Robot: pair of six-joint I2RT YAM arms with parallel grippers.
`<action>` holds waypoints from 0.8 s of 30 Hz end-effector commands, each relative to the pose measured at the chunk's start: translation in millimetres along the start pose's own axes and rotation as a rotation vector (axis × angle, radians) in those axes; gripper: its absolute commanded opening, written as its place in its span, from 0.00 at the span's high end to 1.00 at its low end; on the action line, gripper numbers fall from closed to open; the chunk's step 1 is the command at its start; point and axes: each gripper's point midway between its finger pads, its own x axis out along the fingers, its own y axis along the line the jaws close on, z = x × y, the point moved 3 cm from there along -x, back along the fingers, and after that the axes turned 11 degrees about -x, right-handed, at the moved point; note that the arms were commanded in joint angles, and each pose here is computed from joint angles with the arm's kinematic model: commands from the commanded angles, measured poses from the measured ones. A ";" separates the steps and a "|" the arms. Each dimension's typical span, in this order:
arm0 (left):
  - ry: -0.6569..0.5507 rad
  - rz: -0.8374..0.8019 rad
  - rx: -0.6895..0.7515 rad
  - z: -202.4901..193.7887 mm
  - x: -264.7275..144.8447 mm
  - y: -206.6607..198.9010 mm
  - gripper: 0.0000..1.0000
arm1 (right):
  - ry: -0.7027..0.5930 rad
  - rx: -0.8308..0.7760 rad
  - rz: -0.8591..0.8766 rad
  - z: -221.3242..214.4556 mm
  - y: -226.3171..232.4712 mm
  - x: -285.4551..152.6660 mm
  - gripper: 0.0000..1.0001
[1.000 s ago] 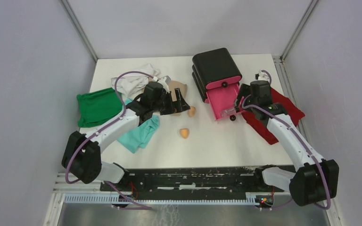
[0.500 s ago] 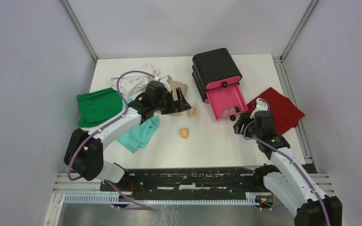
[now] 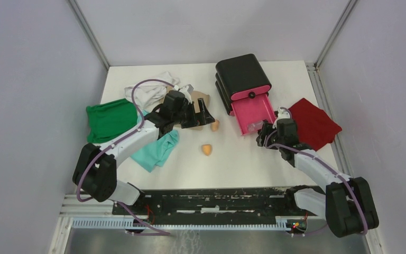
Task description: Organize the makeup
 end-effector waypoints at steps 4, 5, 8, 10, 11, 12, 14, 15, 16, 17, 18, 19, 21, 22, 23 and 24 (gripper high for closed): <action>-0.043 -0.066 0.015 17.2 -3.9 -21.5 0.01 | -0.163 -0.069 0.035 47.7 10.1 13.9 0.37; -0.041 -0.067 0.015 16.7 -3.8 -21.9 0.01 | -0.173 -0.076 0.045 48.4 11.3 16.3 0.38; -0.042 -0.069 0.012 16.9 -4.0 -22.1 0.01 | -0.185 -0.088 0.050 50.5 13.1 20.7 0.40; -0.042 -0.067 0.012 16.5 -4.3 -21.6 0.01 | -0.201 -0.095 0.057 53.1 14.6 23.8 0.42; -0.042 -0.068 0.013 16.3 -4.9 -22.0 0.01 | -0.204 -0.101 0.060 54.5 15.2 25.0 0.43; -0.042 -0.067 0.012 16.2 -5.1 -21.5 0.01 | -0.205 -0.104 0.060 54.9 15.4 26.7 0.44; -0.044 -0.069 0.015 16.3 -6.3 -22.4 0.01 | -0.218 -0.109 0.065 57.6 16.7 28.2 0.47; -0.044 -0.067 0.015 16.2 -7.1 -22.1 0.01 | -0.224 -0.113 0.066 58.3 17.0 28.6 0.50; -0.047 -0.067 0.016 16.9 -7.8 -22.3 0.01 | -0.233 -0.116 0.066 60.3 17.0 28.0 0.53; -0.048 -0.064 0.017 16.7 -8.2 -21.8 0.01 | -0.241 -0.118 0.068 62.0 17.4 27.3 0.57; -0.050 -0.063 0.018 16.9 -9.0 -21.6 0.01 | -0.246 -0.119 0.069 63.9 17.9 26.3 0.61; -0.052 -0.061 0.018 16.9 -9.4 -21.2 0.01 | -0.247 -0.121 0.070 65.2 18.1 25.2 0.64; -0.053 -0.062 0.017 16.3 -9.7 -21.0 0.01 | -0.259 -0.126 0.070 70.4 18.9 20.9 0.71; -0.054 -0.062 0.016 16.2 -9.7 -20.6 0.01 | -0.269 -0.130 0.068 73.2 19.1 18.1 0.72; -0.053 -0.060 0.015 15.8 -9.6 -20.1 0.01 | -0.280 -0.132 0.066 76.7 19.3 15.1 0.73; -0.052 -0.061 0.015 15.6 -9.3 -20.1 0.01 | -0.293 -0.135 0.061 81.0 19.1 11.9 0.74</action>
